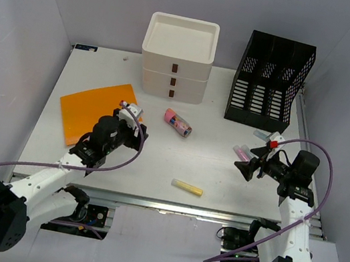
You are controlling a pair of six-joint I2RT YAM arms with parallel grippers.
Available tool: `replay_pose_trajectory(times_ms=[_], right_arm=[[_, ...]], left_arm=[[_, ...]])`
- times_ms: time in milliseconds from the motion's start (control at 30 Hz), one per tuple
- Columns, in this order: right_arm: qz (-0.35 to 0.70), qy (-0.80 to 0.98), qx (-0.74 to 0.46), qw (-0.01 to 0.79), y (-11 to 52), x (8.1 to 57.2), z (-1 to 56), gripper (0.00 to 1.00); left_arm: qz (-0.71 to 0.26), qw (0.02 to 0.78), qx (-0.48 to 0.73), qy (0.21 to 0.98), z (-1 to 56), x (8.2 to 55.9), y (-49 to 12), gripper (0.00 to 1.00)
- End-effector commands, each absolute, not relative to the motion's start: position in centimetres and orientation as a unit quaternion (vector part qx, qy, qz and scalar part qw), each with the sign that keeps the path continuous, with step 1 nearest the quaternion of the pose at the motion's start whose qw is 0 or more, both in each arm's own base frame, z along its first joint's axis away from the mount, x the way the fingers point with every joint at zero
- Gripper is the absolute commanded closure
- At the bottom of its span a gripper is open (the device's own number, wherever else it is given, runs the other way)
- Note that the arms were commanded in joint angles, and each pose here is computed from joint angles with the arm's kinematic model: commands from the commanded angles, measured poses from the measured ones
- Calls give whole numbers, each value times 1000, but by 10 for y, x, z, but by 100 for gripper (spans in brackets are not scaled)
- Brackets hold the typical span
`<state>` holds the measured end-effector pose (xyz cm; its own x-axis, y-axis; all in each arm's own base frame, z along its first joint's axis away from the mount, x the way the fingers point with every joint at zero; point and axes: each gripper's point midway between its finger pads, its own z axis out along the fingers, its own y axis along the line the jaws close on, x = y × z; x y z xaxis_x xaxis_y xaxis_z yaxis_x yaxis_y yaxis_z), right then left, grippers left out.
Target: Organize the desk
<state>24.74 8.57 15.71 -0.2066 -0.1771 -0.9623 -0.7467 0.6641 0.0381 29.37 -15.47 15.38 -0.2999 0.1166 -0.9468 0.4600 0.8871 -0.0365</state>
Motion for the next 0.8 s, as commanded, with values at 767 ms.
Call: replay_pose_trajectory(times_ms=[767], right_arm=[[271, 680, -380, 566, 98, 237, 172, 10]], left_arm=[[227, 410, 388, 793, 35, 354, -79, 48]])
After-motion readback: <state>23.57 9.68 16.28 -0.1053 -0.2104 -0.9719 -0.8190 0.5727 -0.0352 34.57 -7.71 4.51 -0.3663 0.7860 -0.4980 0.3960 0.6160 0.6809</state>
